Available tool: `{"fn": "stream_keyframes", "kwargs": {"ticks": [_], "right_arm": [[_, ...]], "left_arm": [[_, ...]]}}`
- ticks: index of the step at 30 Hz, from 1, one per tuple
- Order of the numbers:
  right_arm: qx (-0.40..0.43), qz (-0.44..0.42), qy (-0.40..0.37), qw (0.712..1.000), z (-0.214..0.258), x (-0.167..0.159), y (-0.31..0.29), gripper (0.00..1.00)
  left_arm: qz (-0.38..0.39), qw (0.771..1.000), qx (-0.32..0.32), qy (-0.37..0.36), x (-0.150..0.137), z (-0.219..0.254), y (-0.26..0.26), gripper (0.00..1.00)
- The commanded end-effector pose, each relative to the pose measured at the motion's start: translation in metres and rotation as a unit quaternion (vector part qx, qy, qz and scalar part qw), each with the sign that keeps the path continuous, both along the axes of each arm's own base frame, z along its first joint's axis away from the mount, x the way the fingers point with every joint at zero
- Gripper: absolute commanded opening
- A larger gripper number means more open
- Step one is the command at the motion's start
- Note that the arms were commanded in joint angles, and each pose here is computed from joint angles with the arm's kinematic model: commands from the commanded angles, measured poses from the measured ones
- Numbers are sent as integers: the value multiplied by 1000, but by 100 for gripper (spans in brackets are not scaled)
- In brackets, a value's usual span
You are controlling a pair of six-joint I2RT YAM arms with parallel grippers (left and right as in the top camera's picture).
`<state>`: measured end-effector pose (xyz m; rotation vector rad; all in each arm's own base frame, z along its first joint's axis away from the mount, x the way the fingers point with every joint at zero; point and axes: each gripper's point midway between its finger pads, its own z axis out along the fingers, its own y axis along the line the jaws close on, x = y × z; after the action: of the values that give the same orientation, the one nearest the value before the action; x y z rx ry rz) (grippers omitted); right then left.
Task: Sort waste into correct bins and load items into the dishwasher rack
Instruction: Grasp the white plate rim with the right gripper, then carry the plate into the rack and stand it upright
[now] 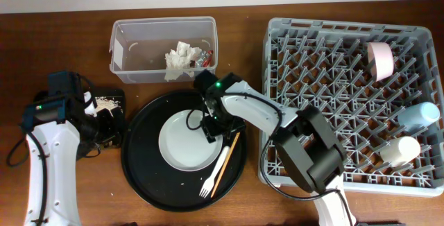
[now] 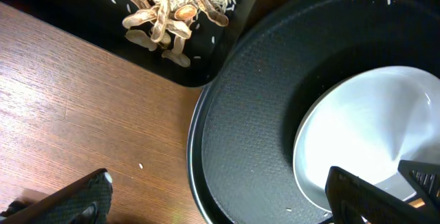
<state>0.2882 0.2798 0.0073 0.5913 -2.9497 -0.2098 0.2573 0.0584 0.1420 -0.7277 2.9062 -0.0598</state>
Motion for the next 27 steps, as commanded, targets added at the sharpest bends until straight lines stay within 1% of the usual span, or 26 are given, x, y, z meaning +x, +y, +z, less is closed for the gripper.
{"fn": "stream_keyframes", "kwargs": {"ticks": [1, 2, 3, 4, 6, 7, 8, 12, 15, 17, 19, 20, 21, 23, 25, 27], "right_arm": [[-5, -9, 17, 1000, -16, -8, 8, 61], [-7, -15, 19, 1000, -17, -8, 8, 52], [-7, -18, 19, 1000, -17, -8, 8, 39], [-7, -18, 18, 1000, -17, -8, 8, 31], [-9, -18, 21, 1000, -17, -9, 7, 19], [-10, -18, 22, 1000, -16, -10, 6, 8], [-11, -18, 23, 1000, -14, -10, 6, 4], [-12, -19, 4, 1000, 5, 0, 7, 4], [-39, -35, -67, 996, 51, 27, -14, 4], [-66, -62, -135, 987, 95, 48, -42, 4], [-90, -114, -211, 967, 149, 64, -86, 4], [-102, -146, -262, 949, 186, 72, -118, 4], [-113, -170, -294, 934, 209, 75, -142, 4], [-154, -224, -362, 891, 254, 79, -196, 4], [-229, -278, -420, 833, 293, 77, -256, 4], [-323, -324, -448, 768, 320, 70, -315, 4]], "left_arm": [[7, 1000, 4, -13, 2, 6, 2, 99], [7, 1000, 4, -13, 2, 6, 2, 99], [7, 1000, 4, -13, 2, 7, 2, 99], [7, 1000, 4, -13, 2, 6, 2, 99], [7, 1000, 4, -13, 2, 7, 2, 99], [7, 1000, 4, -13, 2, 6, 2, 99], [7, 1000, 4, -13, 2, 6, 2, 99], [7, 1000, 4, -12, 2, 6, 2, 99], [7, 1000, 3, -12, 2, 6, 2, 99], [7, 1000, 4, -12, 2, 6, 2, 99], [7, 1000, 4, -12, 2, 6, 2, 99], [7, 1000, 4, -12, 2, 6, 2, 99], [7, 1000, 4, -12, 2, 6, 2, 99], [7, 1000, 4, -12, 2, 6, 2, 99], [7, 1000, 4, -12, 2, 6, 2, 99], [9, 1000, 3, -13, 2, 6, 2, 99]]}}
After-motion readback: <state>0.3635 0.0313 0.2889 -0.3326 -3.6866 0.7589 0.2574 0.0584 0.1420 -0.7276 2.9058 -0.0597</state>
